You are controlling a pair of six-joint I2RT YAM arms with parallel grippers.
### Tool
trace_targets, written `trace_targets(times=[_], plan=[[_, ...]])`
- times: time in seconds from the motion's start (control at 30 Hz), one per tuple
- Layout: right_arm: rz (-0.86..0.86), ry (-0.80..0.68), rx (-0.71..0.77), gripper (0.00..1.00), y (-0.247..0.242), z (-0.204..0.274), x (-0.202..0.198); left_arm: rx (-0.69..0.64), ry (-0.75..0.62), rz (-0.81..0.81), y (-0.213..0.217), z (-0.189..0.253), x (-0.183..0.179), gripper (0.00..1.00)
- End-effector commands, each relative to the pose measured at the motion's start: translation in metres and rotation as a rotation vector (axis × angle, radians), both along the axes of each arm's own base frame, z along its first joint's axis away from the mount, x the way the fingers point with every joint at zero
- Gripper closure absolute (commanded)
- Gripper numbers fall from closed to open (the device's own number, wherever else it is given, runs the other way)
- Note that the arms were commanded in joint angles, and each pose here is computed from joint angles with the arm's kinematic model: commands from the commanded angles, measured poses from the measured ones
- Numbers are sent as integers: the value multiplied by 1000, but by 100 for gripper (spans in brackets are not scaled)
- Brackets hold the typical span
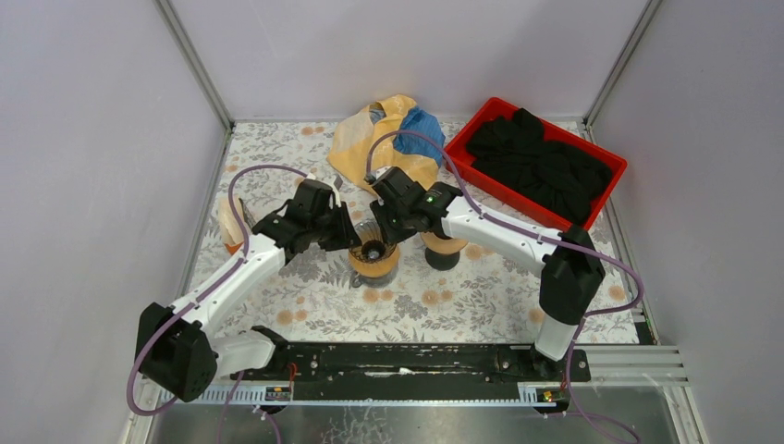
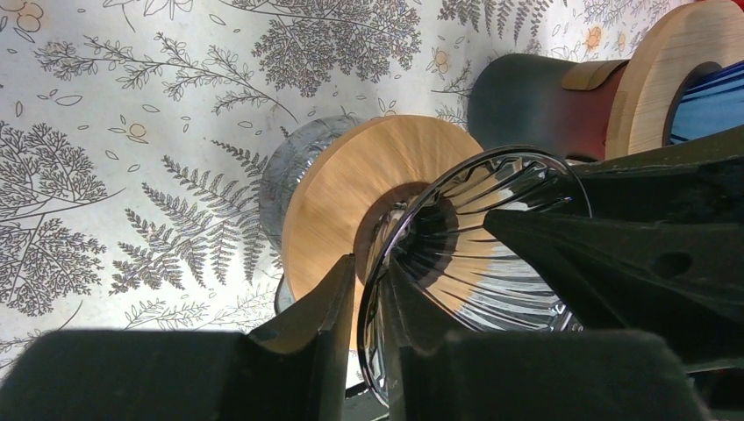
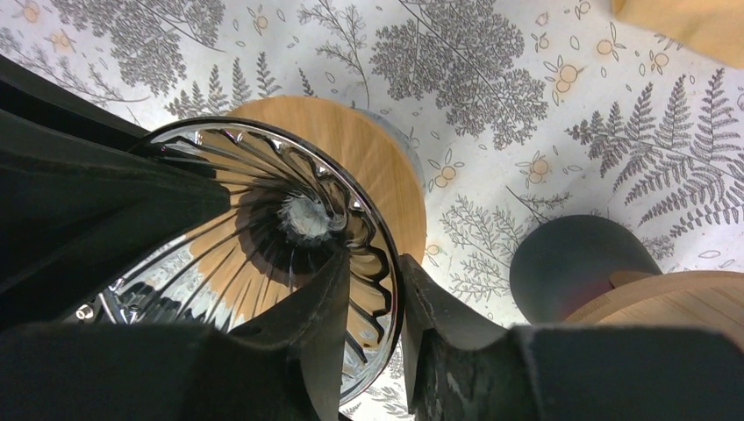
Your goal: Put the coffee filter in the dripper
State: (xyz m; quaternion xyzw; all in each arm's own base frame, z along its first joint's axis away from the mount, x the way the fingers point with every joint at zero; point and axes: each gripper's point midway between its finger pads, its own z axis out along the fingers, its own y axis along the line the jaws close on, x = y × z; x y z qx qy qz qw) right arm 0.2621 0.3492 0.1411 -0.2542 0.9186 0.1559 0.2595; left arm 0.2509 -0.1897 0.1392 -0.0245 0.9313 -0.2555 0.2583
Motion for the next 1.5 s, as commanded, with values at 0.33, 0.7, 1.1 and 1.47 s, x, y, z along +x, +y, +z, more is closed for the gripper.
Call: trace_targets(times=[0.33,0.7,1.1,1.47], plan=[[13,-54,-31,55,-9,27,-1,2,-88,22,3,32,9,64],[48,-96,70,46,2,60,-2,-8,-158,55,10,53,10,47],[49,-230,178,30,-13,114,-6,57,-229,183,54,69,18,31],[-95,-456,151,15,-84,148,-5,201,-287,363,118,81,24,25]])
